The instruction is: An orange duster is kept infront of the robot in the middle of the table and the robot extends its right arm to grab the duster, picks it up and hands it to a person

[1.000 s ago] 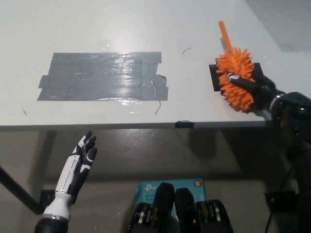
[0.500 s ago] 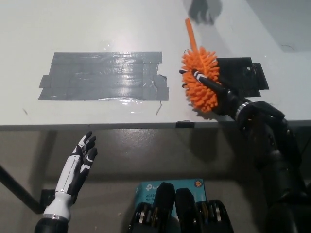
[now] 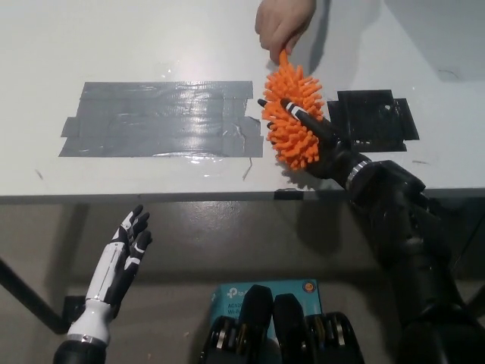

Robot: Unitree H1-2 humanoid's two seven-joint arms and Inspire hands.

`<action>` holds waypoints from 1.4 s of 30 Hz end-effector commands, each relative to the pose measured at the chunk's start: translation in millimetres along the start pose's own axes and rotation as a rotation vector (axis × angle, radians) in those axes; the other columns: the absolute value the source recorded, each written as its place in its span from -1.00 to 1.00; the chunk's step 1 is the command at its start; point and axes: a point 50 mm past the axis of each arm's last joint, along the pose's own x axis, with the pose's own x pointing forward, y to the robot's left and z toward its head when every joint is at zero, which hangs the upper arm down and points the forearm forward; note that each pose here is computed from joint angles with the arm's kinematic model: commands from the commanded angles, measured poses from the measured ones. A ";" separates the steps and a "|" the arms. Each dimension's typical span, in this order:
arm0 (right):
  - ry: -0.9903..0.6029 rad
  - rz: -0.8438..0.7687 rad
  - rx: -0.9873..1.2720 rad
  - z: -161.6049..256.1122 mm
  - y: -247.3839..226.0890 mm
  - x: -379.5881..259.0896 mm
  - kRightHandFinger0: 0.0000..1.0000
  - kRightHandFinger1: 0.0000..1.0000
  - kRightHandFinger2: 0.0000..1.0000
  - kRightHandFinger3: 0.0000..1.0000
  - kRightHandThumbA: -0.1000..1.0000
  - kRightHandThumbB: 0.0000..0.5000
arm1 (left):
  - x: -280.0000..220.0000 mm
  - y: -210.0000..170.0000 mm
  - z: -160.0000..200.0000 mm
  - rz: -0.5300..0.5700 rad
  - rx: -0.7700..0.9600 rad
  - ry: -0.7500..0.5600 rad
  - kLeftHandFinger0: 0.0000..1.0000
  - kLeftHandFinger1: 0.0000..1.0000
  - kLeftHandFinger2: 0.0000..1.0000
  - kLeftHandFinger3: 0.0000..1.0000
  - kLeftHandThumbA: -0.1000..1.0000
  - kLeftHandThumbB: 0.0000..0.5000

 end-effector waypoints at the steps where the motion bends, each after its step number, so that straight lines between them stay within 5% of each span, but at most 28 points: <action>1: -0.048 0.087 0.026 18.9 25.6 7.8 -1.00 -0.37 0.35 1.00 -1.00 -0.46 | 10.4 6.5 12.5 0.003 0.010 -0.067 0.79 1.00 1.00 1.00 0.83 -0.75; 5: -0.054 0.116 -0.006 20.9 28.6 4.3 -1.00 -0.25 0.45 1.00 -1.00 -0.36 | 11.7 7.0 13.0 0.000 0.007 -0.075 0.76 1.00 1.00 1.00 0.82 -0.78; 6: -0.056 0.133 -0.022 21.8 30.2 2.7 -0.66 0.16 0.95 1.00 -0.99 -0.05 | 12.1 7.2 13.4 0.000 0.006 -0.076 0.76 1.00 1.00 1.00 0.82 -0.78; 7: -0.055 0.165 -0.039 22.4 32.3 0.2 -0.03 0.76 1.00 1.00 -0.70 -0.04 | 12.5 7.4 14.2 0.001 0.007 -0.077 0.76 1.00 1.00 1.00 0.82 -0.79; 8: -0.054 0.179 -0.042 22.3 32.9 -0.9 0.17 0.79 1.00 1.00 -0.60 -0.03 | 12.6 7.5 14.4 0.001 0.007 -0.077 0.76 1.00 1.00 1.00 0.82 -0.79; 9: -0.048 0.233 -0.036 21.6 33.7 -3.6 0.66 1.00 1.00 1.00 -0.39 0.45 | 12.8 7.6 14.3 -0.001 0.011 -0.076 0.76 1.00 1.00 1.00 0.82 -0.78; 10: -0.050 0.282 -0.027 20.2 35.3 -6.3 1.00 1.00 1.00 1.00 -0.22 0.63 | 12.9 7.7 13.9 -0.001 0.012 -0.078 0.75 1.00 1.00 1.00 0.84 -0.74; 13: -0.053 0.317 -0.017 18.6 37.4 -9.3 1.00 1.00 1.00 1.00 -0.16 0.80 | 13.2 7.2 14.0 -0.002 0.008 -0.079 0.73 1.00 1.00 1.00 0.85 -0.73; 15: -0.051 0.346 -0.048 17.7 40.8 -11.9 1.00 1.00 1.00 1.00 0.16 0.95 | 14.5 7.8 14.9 0.000 0.008 -0.080 0.74 1.00 1.00 1.00 0.85 -0.73; 19: -0.056 0.379 -0.092 21.1 41.8 -16.5 1.00 1.00 1.00 1.00 0.57 1.00 | 16.2 8.5 16.5 0.001 0.009 -0.077 0.75 1.00 1.00 1.00 0.85 -0.71; 23: -0.067 0.424 -0.152 25.4 37.4 -24.0 1.00 1.00 1.00 1.00 0.65 1.00 | 16.2 8.7 16.6 0.000 0.016 -0.081 0.75 1.00 1.00 1.00 0.85 -0.74; 27: -0.158 0.425 -0.355 32.7 39.8 -45.1 1.00 1.00 1.00 1.00 1.00 1.00 | 19.2 9.6 19.6 0.000 0.013 -0.077 0.75 1.00 1.00 1.00 0.86 -0.70; 42: -0.389 0.349 -0.571 14.6 33.4 -186.1 1.00 1.00 1.00 1.00 1.00 1.00 | 21.8 10.7 18.3 -0.004 0.015 -0.081 0.74 1.00 1.00 1.00 0.85 -0.77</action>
